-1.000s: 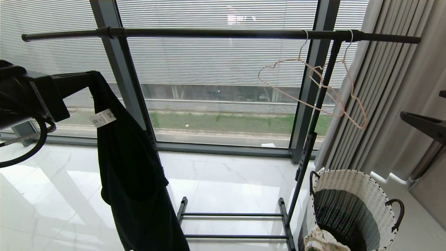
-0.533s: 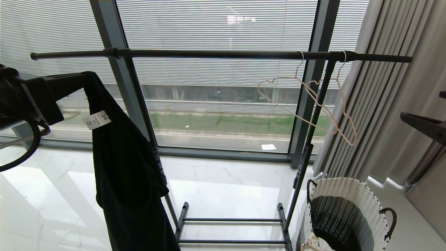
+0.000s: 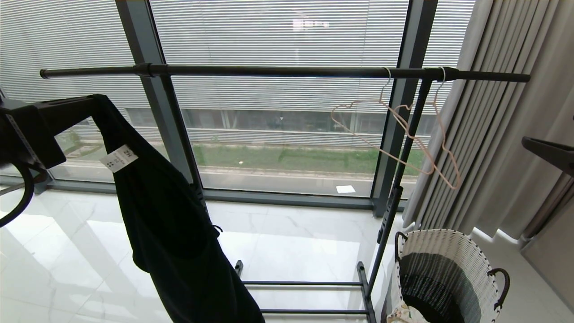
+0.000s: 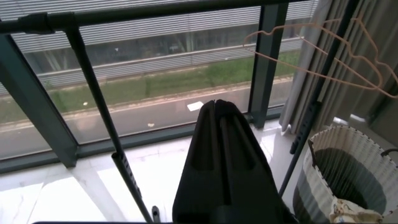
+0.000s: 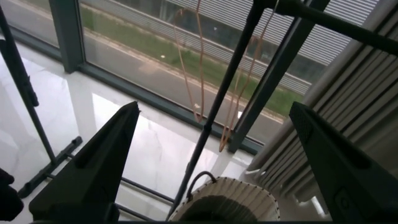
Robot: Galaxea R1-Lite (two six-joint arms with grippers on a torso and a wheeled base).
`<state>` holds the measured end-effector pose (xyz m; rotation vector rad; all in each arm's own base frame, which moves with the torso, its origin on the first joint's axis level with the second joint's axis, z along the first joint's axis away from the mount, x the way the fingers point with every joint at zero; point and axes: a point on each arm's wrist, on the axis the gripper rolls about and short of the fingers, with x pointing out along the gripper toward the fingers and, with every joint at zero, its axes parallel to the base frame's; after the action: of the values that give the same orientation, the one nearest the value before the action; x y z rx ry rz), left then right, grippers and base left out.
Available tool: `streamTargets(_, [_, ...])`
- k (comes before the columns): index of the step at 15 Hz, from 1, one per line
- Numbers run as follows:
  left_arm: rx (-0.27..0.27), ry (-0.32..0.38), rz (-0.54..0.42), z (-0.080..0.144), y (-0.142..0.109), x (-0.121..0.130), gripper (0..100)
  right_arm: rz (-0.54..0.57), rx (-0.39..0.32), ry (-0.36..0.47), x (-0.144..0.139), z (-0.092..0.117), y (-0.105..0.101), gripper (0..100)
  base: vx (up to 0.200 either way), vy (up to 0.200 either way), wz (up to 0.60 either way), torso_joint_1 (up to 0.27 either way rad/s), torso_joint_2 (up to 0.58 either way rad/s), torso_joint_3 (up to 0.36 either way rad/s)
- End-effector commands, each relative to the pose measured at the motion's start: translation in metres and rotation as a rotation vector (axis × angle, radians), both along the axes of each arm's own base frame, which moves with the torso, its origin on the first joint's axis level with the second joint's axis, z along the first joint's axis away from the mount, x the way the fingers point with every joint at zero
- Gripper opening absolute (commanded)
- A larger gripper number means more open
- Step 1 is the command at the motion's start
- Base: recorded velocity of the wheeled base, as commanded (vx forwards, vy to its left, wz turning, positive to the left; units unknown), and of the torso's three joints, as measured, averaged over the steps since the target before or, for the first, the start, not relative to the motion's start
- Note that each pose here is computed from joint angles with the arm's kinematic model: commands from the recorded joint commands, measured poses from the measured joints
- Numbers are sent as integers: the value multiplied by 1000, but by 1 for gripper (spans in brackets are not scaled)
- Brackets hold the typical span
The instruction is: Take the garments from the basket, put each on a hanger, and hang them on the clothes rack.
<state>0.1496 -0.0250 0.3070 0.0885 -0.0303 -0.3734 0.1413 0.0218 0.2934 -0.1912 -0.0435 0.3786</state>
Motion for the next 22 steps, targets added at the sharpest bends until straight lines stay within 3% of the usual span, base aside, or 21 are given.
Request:
streamTargets(1, [-5, -26, 1, 3, 1, -9, 0, -9, 23, -6, -1, 4, -1, 100, 0, 0, 0, 0, 0, 0])
streamTargets(3, [-4, -35, 0, 5, 1, -10, 0, -35, 57, -28, -8, 11, -6, 100, 0, 0, 0, 0, 0, 0])
streamTargets(8, [-5, -24, 31, -9, 4, -28, 0, -55, 62, -36, -10, 12, -9, 100, 0, 0, 0, 0, 0, 0])
streamTargets(15, [-11, -11, 30, -14, 5, -30, 0, -53, 61, -33, -13, 10, -10, 100, 171, 0, 0, 3, -4, 1])
streamTargets(18, [-6, -12, 23, -17, 5, -35, 0, -43, 58, 24, -10, -6, -10, 100, 0, 0, 0, 0, 0, 0])
streamTargets(20, [-31, 5, 27, -19, 6, -34, 0, -43, 57, 41, -8, -10, -11, 100, 0, 0, 0, 0, 0, 0])
streamTargets(21, [-107, 24, 59, -18, 10, -35, 0, -66, 78, 48, -6, -9, -13, 100, 0, 0, 0, 0, 0, 0])
streamTargets(22, [-143, 31, 89, -17, 13, -35, 0, -82, 114, 49, -3, -1, -16, 100, 0, 0, 0, 0, 0, 0])
